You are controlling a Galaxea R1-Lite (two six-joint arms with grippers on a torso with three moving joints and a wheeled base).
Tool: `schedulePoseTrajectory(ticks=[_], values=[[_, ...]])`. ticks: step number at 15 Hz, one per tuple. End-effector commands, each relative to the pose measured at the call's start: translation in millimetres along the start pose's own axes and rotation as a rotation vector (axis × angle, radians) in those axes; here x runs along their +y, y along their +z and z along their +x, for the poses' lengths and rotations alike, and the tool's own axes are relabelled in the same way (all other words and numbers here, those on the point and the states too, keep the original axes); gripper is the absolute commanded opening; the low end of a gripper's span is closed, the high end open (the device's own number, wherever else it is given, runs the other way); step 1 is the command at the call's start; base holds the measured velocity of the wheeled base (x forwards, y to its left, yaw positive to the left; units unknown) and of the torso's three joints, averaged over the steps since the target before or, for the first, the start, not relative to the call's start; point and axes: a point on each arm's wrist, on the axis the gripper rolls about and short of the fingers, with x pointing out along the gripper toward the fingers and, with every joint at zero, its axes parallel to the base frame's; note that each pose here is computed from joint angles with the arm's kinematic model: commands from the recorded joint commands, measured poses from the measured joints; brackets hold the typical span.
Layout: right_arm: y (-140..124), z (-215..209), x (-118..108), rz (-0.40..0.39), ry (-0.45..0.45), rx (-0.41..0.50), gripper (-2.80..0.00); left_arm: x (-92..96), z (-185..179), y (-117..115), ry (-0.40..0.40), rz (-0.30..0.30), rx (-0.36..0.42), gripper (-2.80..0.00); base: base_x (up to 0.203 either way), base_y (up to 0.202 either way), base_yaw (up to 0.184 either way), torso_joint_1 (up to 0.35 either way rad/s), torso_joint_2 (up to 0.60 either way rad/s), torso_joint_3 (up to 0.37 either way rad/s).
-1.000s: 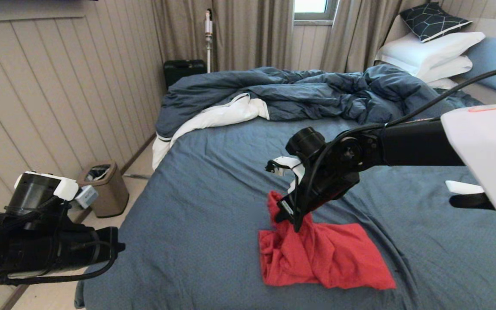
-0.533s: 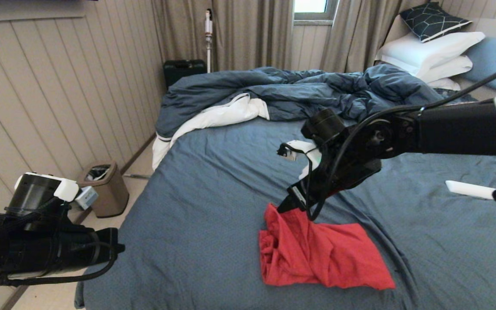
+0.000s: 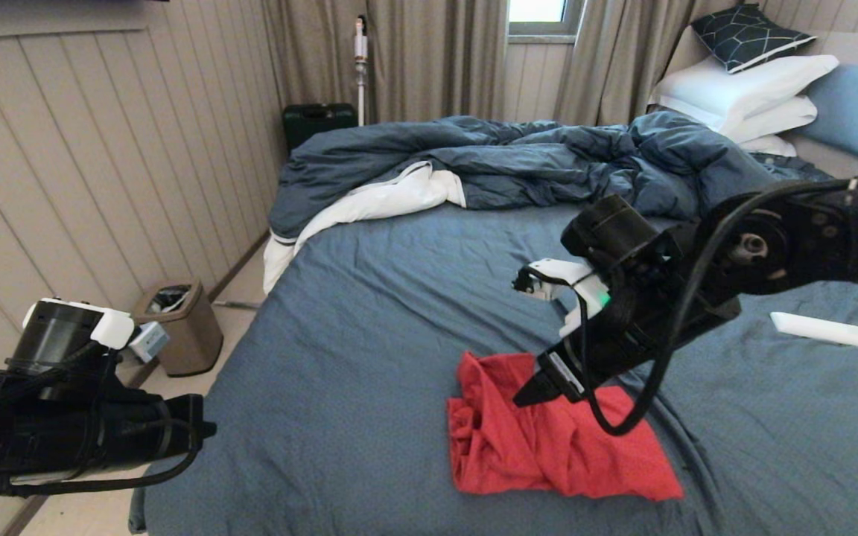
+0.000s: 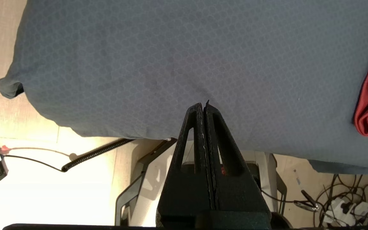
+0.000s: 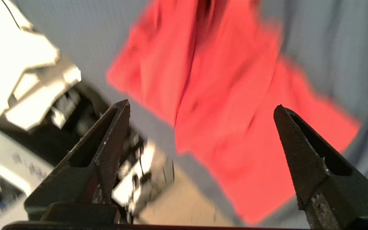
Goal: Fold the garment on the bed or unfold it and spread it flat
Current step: Fold the red T-shirt
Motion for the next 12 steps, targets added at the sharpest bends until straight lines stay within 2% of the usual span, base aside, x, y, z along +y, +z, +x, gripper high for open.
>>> schedulePoseTrajectory(ticks=[1,4,9,12], values=[[-21,-19,8,-0.001,-0.012,0.006,0.00,-0.1,0,0,-0.001,-0.003,-0.001,-2.80,0.000,0.000,0.000,0.000,0.00,0.000],[-38,-18,21,-0.014,0.003,0.052,0.00,0.0,0,0,-0.002,-0.003,0.001,-2.80,0.000,0.000,0.000,0.000,0.00,0.000],[-36,26,31,-0.030,0.027,0.148,0.00,-0.2,1,1,-0.013,-0.005,0.008,-2.80,0.000,0.000,0.000,0.000,0.00,0.000],[-33,45,31,-0.032,0.028,0.168,0.00,-0.3,3,2,-0.011,-0.005,0.012,-2.80,0.000,0.000,0.000,0.000,0.00,0.000]])
